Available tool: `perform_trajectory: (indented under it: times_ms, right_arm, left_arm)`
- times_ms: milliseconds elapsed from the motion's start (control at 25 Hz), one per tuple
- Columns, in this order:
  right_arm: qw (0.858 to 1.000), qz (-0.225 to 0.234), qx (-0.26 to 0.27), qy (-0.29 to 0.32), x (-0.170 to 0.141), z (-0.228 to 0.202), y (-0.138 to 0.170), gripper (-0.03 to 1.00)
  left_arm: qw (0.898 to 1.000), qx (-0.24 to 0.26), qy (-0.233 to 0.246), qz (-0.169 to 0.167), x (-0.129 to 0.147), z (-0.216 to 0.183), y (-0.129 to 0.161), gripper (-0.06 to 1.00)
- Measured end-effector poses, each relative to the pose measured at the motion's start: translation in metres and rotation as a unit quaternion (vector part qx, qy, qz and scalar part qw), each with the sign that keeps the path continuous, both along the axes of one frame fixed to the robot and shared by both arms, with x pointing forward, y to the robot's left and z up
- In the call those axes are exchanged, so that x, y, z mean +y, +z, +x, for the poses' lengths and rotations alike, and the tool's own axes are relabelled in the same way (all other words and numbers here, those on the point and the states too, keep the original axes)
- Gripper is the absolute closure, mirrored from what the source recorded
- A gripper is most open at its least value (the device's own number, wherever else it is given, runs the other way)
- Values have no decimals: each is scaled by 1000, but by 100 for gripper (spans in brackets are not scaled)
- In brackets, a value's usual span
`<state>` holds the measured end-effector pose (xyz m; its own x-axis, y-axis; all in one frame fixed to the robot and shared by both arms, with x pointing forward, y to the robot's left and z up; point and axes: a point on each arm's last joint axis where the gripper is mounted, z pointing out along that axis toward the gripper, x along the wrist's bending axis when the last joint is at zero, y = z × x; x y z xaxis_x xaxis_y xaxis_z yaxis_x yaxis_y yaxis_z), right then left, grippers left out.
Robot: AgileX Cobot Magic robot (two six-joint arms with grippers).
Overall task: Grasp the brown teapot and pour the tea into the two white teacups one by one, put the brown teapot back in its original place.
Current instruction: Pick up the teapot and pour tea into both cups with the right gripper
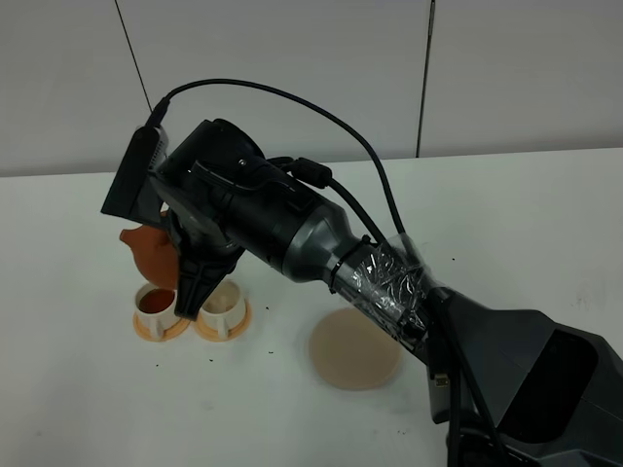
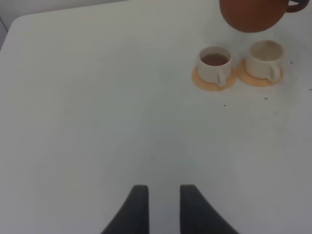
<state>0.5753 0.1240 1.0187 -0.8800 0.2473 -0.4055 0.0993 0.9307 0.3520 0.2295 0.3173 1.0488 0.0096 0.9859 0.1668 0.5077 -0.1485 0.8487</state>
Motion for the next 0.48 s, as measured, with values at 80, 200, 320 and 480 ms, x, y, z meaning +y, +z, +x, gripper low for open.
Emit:
perform_trajectory:
  times_ms: [80,200,320,480]
  right_arm:
    - [1000,2,1,-7,-1,0,0,87]
    - [1000,8,4,-15,-1,-1,4,87]
    - [1000,19,1,-20,-5,-2,17,87]
    - [999,18,6,-37,-21,-2,32,87]
  left_arm:
    - [1000,0,0,0,0,0,0,72]
    - [1000,0,0,1,0,0,0,72]
    - [1000,0,0,1,0,0,0,72]
    - [1000,0,0,1,0,0,0,71]
